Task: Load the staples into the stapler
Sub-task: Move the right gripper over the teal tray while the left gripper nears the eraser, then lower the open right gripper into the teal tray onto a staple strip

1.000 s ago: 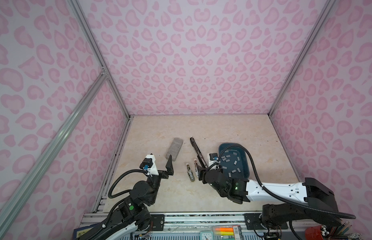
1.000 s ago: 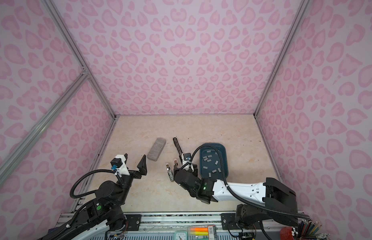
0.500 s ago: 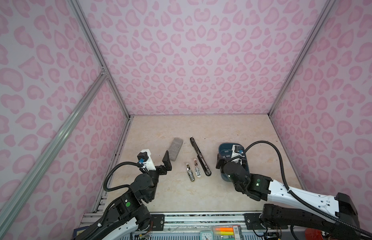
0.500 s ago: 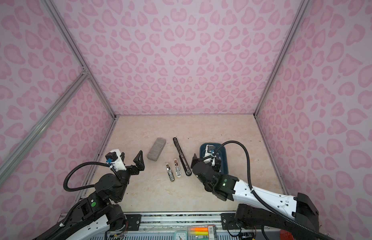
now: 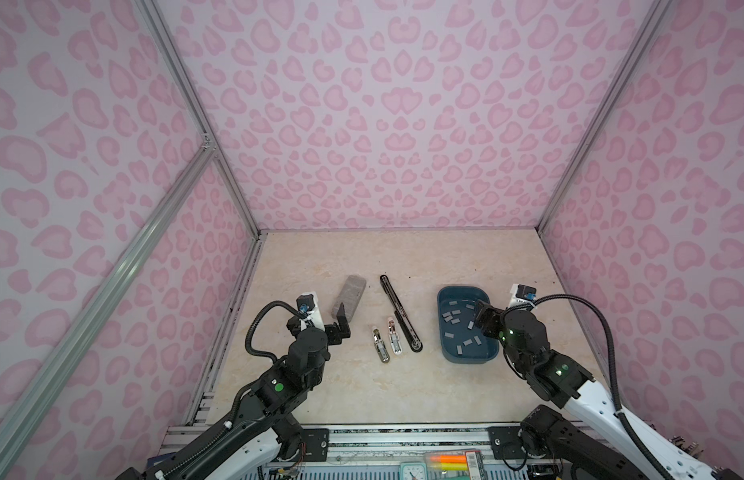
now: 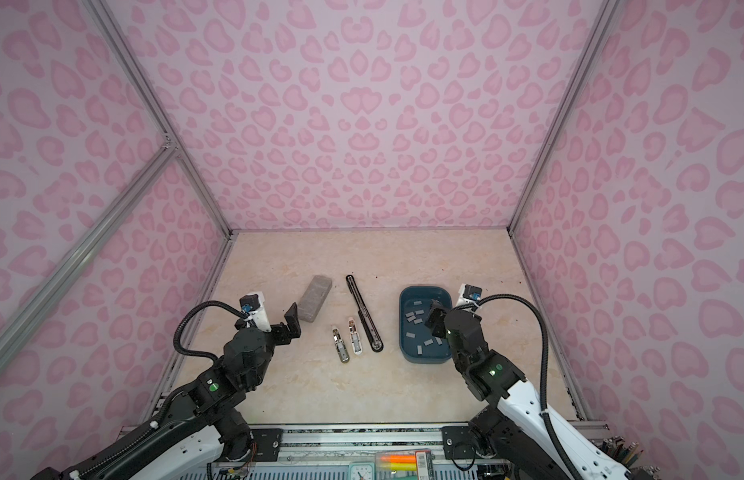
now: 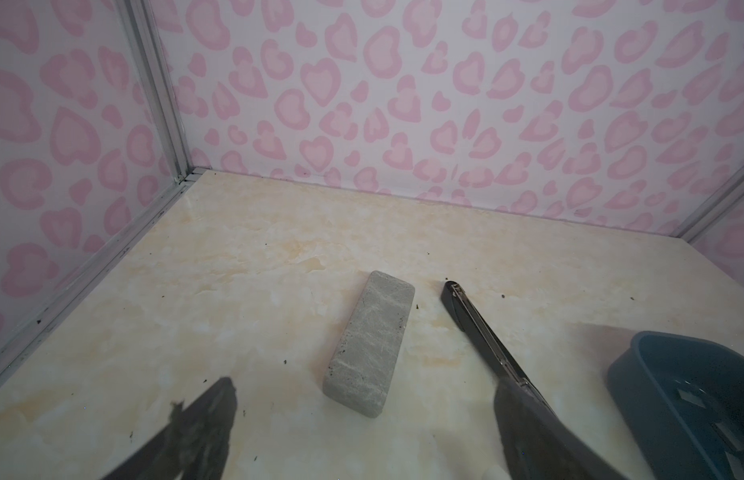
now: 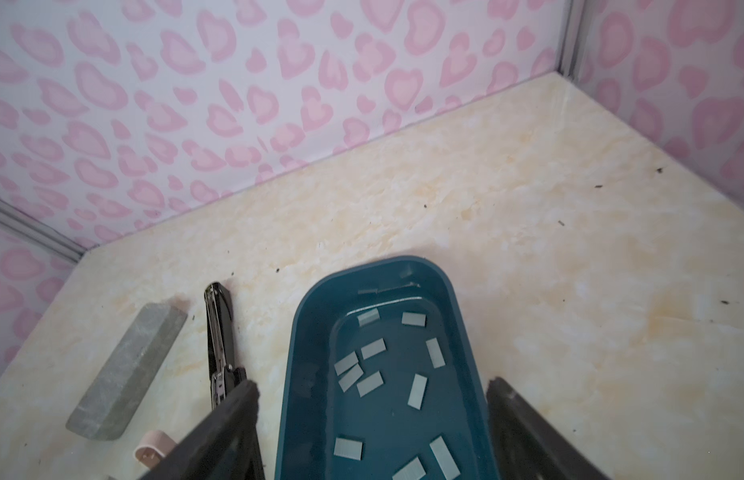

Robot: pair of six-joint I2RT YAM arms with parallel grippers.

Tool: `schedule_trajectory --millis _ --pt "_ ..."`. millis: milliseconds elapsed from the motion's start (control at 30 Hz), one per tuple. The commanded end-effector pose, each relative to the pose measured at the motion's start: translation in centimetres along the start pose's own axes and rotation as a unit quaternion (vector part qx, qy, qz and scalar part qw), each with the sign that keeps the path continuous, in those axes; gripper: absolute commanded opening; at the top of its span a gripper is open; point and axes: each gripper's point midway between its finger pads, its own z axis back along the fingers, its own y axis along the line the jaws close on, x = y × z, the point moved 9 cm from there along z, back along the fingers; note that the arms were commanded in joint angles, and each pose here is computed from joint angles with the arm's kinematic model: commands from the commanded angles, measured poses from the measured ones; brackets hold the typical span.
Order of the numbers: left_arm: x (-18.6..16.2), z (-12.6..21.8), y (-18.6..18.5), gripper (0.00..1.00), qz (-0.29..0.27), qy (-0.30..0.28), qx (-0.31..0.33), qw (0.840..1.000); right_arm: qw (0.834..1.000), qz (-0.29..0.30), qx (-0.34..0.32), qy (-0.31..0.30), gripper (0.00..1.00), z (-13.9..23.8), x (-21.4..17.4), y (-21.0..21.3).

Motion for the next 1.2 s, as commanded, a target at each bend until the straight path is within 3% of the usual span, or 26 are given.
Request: schedule_trajectory --millis 0,33,100,233,300,333,400,433,500,633,767,867,933,1167 --pt "-0.6 -0.6 0.0 0.98 0.026 0.010 0.012 1.000 0.990 -0.017 0.080 0.113 0.67 -1.3 -0.2 3.3" --pt "-0.8 -0.7 0.2 0.96 0.032 0.007 0.026 0.999 0.984 -0.019 0.103 0.141 0.62 -1.2 -0.1 4.5" --pt "-0.3 -1.1 0.8 0.96 0.060 -0.010 0.064 0.996 0.980 -0.023 0.109 0.167 0.60 -0.1 1.1 5.5" --pt "3.0 -3.3 1.5 0.96 0.139 -0.026 0.109 0.984 0.992 -0.028 0.040 0.113 0.70 2.2 4.0 4.2" --pt "4.1 -4.7 0.7 0.96 0.113 -0.012 0.085 0.990 0.995 -0.002 0.020 0.098 0.70 1.2 5.6 3.8" --pt "4.3 -5.3 0.4 0.96 0.084 -0.014 0.089 0.992 0.995 0.016 0.009 0.096 0.69 0.4 6.2 3.8" --pt "3.8 -6.7 1.2 0.96 0.089 -0.004 0.121 0.989 0.994 0.038 -0.002 0.106 0.62 -2.1 7.1 3.9" --pt "3.6 -7.6 1.5 0.96 0.104 0.016 0.100 0.989 0.993 0.050 0.009 0.107 0.58 -3.7 7.3 4.2" --pt "2.9 -9.1 1.1 0.97 0.082 0.046 0.059 0.994 0.991 0.080 0.020 0.104 0.60 -6.0 7.2 4.7" --pt "0.1 -10.1 0.6 0.98 0.036 0.087 0.023 0.995 0.983 0.108 -0.015 0.150 0.52 -9.1 5.3 4.3" --pt "0.3 -10.9 -0.7 1.00 0.041 0.109 -0.013 0.993 0.985 0.088 -0.036 0.147 0.54 -10.7 1.7 2.0" --pt "-0.7 -10.5 -1.4 1.00 0.049 0.101 -0.027 0.993 0.984 0.096 -0.005 0.151 0.53 -11.0 1.2 2.2" --pt "-1.3 -10.2 -1.6 0.99 0.038 0.091 -0.025 0.995 0.984 0.112 -0.029 0.137 0.48 -11.0 0.7 2.2" --pt "-1.3 -8.7 -1.3 0.99 0.039 0.063 -0.029 0.997 0.987 0.151 -0.039 0.038 0.48 -8.0 0.0 3.0"
